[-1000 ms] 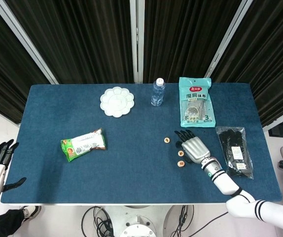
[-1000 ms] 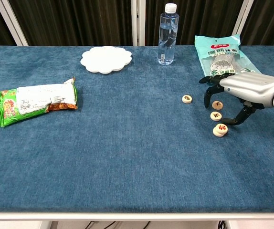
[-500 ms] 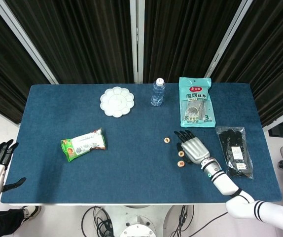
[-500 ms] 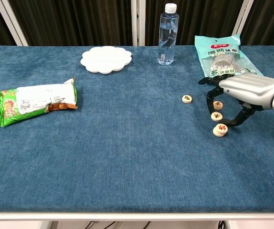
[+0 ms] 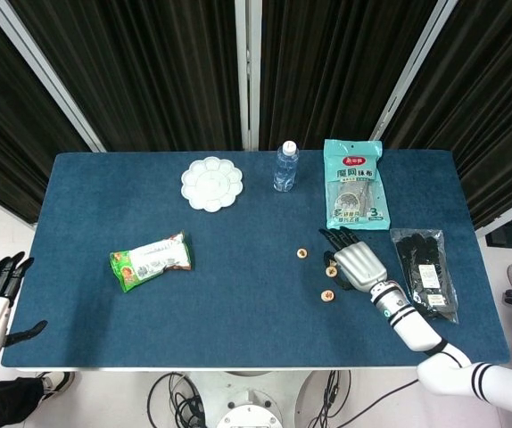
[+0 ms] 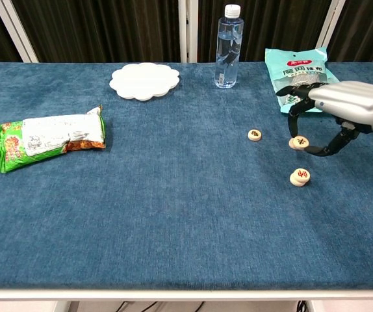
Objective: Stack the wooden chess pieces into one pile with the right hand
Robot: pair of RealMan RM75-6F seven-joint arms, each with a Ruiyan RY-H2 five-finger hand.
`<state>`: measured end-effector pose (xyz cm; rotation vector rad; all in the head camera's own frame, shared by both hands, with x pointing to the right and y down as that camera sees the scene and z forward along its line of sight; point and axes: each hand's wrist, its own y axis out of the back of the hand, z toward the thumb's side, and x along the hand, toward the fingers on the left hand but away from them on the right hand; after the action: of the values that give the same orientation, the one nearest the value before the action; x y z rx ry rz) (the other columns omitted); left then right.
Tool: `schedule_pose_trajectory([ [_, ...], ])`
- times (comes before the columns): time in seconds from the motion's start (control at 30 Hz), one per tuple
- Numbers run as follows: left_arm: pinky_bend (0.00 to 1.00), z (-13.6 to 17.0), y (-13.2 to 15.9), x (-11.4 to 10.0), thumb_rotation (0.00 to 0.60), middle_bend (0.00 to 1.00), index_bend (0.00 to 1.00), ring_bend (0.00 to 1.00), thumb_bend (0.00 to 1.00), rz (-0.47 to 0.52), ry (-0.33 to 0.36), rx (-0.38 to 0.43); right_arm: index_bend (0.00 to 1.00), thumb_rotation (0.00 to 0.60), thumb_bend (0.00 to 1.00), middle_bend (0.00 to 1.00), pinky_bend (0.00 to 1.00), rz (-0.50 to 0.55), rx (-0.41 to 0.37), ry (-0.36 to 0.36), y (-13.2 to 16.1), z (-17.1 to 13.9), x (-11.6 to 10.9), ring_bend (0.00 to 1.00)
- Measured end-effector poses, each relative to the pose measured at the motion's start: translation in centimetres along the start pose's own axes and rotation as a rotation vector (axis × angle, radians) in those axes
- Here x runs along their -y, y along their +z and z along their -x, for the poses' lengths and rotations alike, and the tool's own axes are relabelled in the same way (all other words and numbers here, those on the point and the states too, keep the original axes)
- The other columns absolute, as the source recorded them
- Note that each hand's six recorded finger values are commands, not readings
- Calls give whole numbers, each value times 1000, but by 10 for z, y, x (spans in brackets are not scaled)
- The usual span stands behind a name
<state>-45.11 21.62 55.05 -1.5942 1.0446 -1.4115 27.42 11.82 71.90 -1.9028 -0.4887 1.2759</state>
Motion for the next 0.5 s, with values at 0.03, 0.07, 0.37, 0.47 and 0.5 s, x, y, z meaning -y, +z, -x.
schedule_pose_trajectory([
  [0.03,0,0,0,0,600,1,66,0,0,-1,0,1,565,600,271,21,0,-2,-5,1,0,-2,-2,0],
  [0.07,0,0,1,0,600,1,65,0,0,-1,0,2,566,600,271,21,0,-5,-13,5,0,-6,-3,0],
  [0.37,0,3,7,-1,600,1,65,0,0,-9,-7,24,569,600,271,21,0,-29,-65,43,10,-33,5,0],
  [0.47,0,4,8,0,600,1,65,0,0,-12,-13,27,575,600,271,20,0,-44,-70,48,12,-34,7,0],
  [0.5,0,4,8,0,600,1,65,0,0,-12,-13,28,576,600,271,20,0,-48,-71,48,13,-34,7,0],
])
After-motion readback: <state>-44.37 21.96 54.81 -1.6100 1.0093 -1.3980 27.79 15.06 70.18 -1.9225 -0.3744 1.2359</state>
